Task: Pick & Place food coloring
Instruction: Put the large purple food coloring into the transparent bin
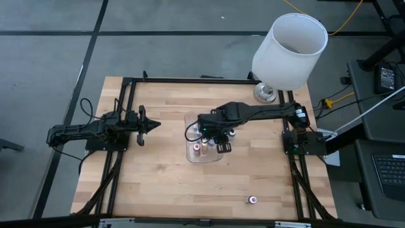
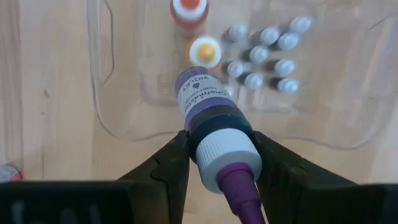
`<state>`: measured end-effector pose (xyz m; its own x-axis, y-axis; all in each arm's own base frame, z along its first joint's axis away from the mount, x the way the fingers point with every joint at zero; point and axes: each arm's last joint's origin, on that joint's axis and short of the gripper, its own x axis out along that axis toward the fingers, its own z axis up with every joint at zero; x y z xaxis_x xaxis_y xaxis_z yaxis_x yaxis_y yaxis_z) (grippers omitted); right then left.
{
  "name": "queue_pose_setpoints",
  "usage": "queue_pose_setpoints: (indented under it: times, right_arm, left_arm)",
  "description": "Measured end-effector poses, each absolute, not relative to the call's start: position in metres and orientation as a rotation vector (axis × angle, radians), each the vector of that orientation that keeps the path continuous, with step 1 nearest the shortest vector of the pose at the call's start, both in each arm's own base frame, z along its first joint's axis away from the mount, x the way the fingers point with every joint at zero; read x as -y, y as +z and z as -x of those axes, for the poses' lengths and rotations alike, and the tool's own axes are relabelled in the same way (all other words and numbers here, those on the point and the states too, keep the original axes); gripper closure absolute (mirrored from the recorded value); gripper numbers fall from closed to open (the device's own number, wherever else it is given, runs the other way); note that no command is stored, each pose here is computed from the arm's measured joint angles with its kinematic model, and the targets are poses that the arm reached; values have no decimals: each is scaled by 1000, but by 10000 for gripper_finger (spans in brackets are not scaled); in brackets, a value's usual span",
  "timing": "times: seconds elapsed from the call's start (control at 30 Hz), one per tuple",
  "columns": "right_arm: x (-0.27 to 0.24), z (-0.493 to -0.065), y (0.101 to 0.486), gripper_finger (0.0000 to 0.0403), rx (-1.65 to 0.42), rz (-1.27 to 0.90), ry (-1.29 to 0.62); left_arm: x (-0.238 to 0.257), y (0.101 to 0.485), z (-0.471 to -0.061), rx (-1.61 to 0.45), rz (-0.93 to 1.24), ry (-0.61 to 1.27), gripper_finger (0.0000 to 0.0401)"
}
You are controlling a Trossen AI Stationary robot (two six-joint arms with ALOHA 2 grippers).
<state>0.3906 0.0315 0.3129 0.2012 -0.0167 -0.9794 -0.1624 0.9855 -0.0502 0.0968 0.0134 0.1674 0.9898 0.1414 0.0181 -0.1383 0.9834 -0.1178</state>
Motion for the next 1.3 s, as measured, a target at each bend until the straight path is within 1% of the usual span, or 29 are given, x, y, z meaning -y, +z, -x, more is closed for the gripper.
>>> queue_pose_setpoints:
  times: [0.07, 0.17, 0.3, 0.57, 0.8, 1.17, 1.3]
  right_arm:
    - [-32, -393, 318, 249, -1352, 147, 97]
    - [-32, -394, 315, 249, -1385, 141, 92]
    - [-32, -395, 301, 249, -1458, 133, 84]
    - [-34, -411, 265, 249, -1555, 158, 107]
    - [-35, -420, 244, 249, -1594, 161, 120]
    - [-34, -427, 234, 247, -1579, 152, 140]
    - [-33, -429, 231, 230, -1583, 136, 128]
  left_arm:
    - [-13, 167, -97, 26, 116, 141, 395]
    - [-13, 167, -97, 26, 116, 141, 394]
    - [-13, 167, -97, 26, 116, 141, 391]
    - [-13, 167, -97, 27, 116, 141, 395]
    - [-13, 167, -97, 27, 116, 141, 391]
    - [-13, 167, -97, 27, 116, 141, 392]
    - [-13, 168, -97, 28, 116, 141, 391]
